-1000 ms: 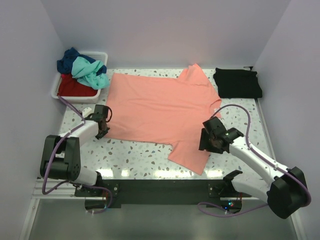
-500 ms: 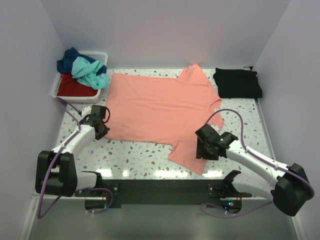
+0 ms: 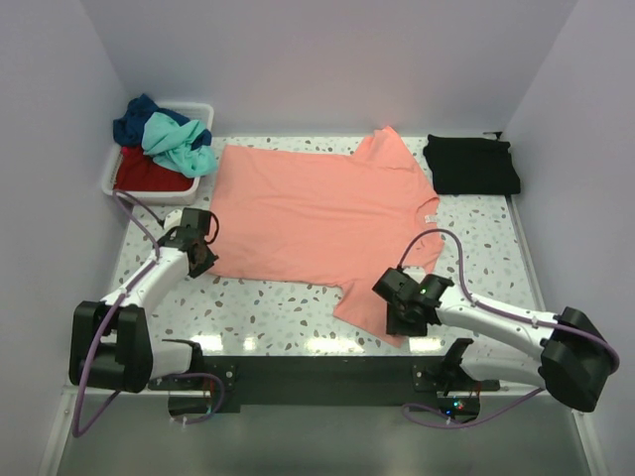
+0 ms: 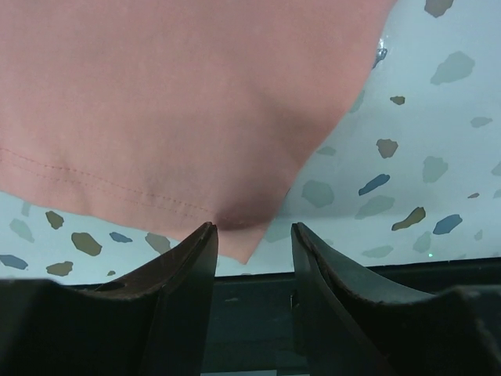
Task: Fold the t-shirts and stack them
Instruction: Fold the tshirt
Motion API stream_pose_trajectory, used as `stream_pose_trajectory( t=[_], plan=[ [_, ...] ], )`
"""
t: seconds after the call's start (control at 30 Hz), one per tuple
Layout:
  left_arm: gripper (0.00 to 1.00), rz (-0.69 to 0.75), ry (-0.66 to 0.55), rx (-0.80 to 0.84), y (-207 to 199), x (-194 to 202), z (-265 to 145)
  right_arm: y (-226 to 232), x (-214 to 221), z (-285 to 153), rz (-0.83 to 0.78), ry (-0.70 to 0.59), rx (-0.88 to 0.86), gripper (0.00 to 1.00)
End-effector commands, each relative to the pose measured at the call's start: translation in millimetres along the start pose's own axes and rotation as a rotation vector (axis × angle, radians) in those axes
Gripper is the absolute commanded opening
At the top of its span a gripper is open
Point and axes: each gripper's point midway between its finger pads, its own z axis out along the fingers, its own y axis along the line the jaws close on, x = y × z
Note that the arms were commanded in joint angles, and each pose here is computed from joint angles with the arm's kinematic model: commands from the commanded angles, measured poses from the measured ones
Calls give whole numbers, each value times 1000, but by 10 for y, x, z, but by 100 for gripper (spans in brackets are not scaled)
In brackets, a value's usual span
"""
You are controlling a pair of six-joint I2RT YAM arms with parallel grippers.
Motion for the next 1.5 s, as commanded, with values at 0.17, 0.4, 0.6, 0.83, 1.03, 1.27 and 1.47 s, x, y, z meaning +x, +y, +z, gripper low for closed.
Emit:
stream_pose_trajectory(
  t=[0.17,0.4,0.6,0.83,1.03,1.27,1.47],
  plan=[
    [0,25,-40,43,-112,-164,-102,-11,24,147,32,-11,21,47],
    [0,29,-50,46,-121,-213,-142,53,62,243,10,16,14,33],
    [0,26,-59,52,-135,-253,-179,28,33,223,8,8,32,0],
    [0,27,-83,70,-105,-313,-321,-82,-108,-4,37,-61,70,0],
    [0,28,-99,87,6,-301,-530,-177,-353,-374,51,-149,117,0],
    [0,12,-110,103,111,-242,-784,-162,-552,-714,62,-214,96,0],
    [0,-22,-107,107,150,-244,-953,-273,-615,-966,80,-258,92,0]
  ],
)
